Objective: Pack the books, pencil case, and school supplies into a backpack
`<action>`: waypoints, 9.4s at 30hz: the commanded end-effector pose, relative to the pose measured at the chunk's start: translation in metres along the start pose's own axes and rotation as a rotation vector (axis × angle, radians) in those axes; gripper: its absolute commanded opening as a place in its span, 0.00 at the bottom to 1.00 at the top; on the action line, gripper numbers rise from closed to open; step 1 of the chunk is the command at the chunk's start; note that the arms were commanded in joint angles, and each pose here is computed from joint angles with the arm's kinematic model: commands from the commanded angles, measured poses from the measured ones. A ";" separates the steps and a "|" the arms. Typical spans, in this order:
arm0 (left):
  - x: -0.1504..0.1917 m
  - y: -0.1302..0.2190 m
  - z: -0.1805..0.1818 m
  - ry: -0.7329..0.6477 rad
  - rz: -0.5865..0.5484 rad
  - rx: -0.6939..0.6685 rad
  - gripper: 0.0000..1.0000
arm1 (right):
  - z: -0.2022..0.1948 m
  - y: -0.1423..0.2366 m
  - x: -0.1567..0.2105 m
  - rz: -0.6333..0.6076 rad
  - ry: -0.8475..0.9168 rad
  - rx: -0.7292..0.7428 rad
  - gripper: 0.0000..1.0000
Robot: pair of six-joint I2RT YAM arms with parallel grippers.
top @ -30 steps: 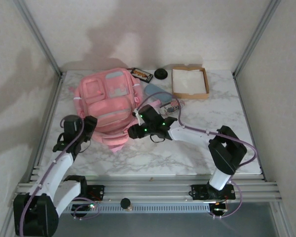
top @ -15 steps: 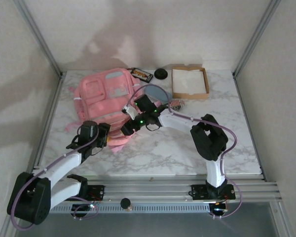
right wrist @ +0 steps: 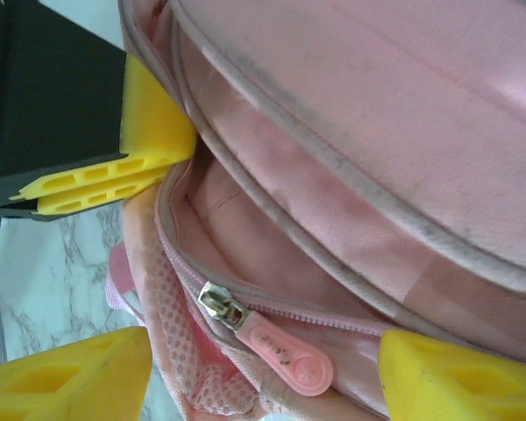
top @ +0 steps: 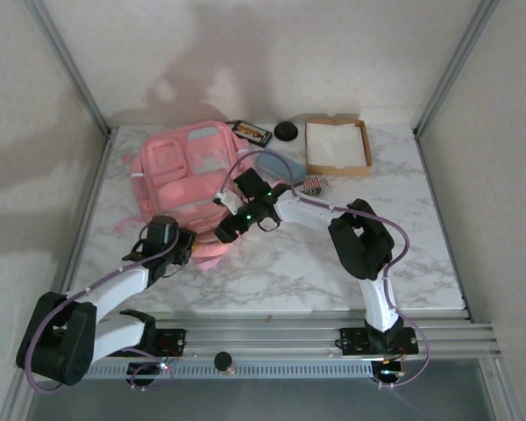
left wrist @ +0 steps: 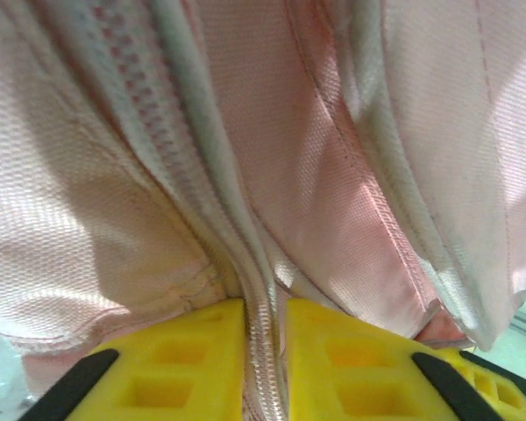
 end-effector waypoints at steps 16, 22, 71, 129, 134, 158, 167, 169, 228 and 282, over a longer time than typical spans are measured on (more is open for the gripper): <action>-0.014 0.008 0.006 -0.143 -0.058 -0.072 0.00 | 0.017 -0.019 0.007 0.089 0.038 0.009 0.57; -0.018 0.010 0.008 -0.171 -0.079 -0.097 0.00 | 0.023 -0.003 -0.001 0.055 0.008 -0.039 0.48; -0.041 0.024 0.013 -0.194 -0.121 -0.108 0.00 | 0.066 -0.008 -0.008 0.024 -0.048 0.181 0.49; -0.055 0.038 0.019 -0.186 -0.167 -0.141 0.00 | 0.039 -0.004 -0.018 0.001 -0.166 0.503 0.01; -0.072 0.049 0.021 -0.220 -0.188 -0.180 0.00 | 0.024 0.023 -0.011 -0.008 -0.254 0.436 0.00; 0.003 0.056 -0.040 0.003 -0.008 0.179 0.54 | 0.072 0.027 -0.019 -0.082 -0.218 0.300 0.00; 0.004 0.029 -0.033 0.061 -0.030 0.083 0.47 | 0.075 0.023 -0.012 -0.087 -0.198 0.274 0.00; 0.008 0.022 -0.026 0.072 -0.017 0.045 0.43 | 0.076 0.023 -0.012 -0.090 -0.195 0.273 0.00; 0.054 0.030 -0.115 -1.108 0.040 0.015 0.37 | -0.056 0.069 0.003 -0.159 -0.334 0.444 0.00; 0.091 -0.057 -0.054 -1.609 0.169 -0.306 0.00 | -0.150 0.109 -0.053 -0.272 -0.426 0.510 0.00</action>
Point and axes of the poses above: each hand's point on the last joint's axis, 136 mm out from that joint toward the fingers, its own y axis back along the fingers, its own z axis along the line the jaws close on, x = y × z, the point moved 3 cm from there along y, back along the fingers, and after that the axes turned 13 degrees about -y, right-handed, at the moved point
